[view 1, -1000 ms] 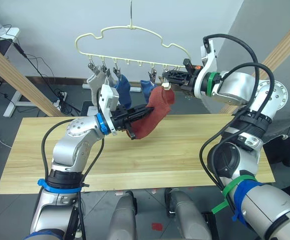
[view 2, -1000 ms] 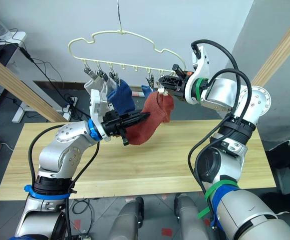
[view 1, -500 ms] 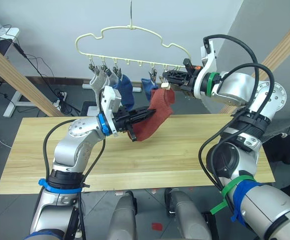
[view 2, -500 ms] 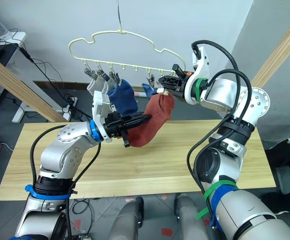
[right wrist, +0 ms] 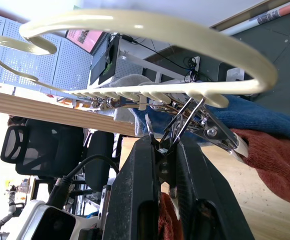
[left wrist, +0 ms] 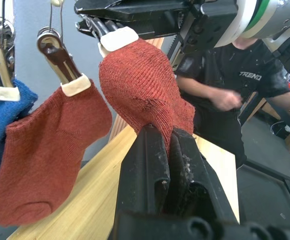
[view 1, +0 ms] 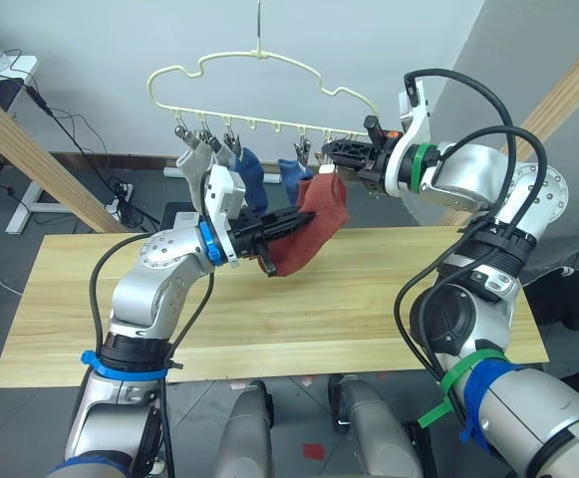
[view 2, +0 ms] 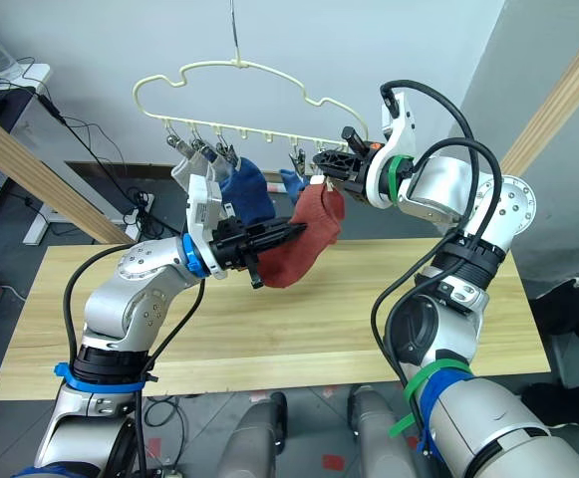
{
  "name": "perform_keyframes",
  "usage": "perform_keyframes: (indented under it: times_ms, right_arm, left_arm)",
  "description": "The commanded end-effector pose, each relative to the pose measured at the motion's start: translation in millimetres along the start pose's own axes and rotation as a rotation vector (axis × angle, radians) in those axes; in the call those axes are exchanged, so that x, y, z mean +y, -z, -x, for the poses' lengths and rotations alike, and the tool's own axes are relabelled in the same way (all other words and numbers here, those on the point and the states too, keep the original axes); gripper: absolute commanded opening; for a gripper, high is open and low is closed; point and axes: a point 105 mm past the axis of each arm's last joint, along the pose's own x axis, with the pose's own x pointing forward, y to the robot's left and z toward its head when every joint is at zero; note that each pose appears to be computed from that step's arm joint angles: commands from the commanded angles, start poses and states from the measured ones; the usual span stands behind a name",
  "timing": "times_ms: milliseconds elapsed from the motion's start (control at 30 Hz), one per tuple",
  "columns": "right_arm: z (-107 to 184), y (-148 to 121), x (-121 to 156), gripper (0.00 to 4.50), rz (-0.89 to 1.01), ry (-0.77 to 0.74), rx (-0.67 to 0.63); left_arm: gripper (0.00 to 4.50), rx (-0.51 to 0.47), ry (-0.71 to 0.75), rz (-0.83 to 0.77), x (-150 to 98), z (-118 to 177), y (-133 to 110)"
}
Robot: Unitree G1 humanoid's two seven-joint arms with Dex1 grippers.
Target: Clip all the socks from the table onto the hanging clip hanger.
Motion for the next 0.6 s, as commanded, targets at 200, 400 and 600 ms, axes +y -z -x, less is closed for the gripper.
perform_keyframes:
  times_ms: [200, 400, 600]
  right_arm:
    - [4.1, -1.5, 17.6, 0.18, 0.052, -0.066, -0.005]
    - [4.4, -0.7, 18.1, 0.18, 0.056, -0.067, -0.002]
    - [4.8, 1.8, 17.0, 0.18, 0.08, -0.066, 0.013]
  left_arm:
    - [0.02, -0.027, -0.019, -0.043, 6.1, -1.5, -11.4]
    - [0.02, -0.033, -0.025, -0.049, 7.9, -3.1, -13.0]
    - [0.02, -0.053, -0.019, -0.051, 6.8, -5.1, -17.5]
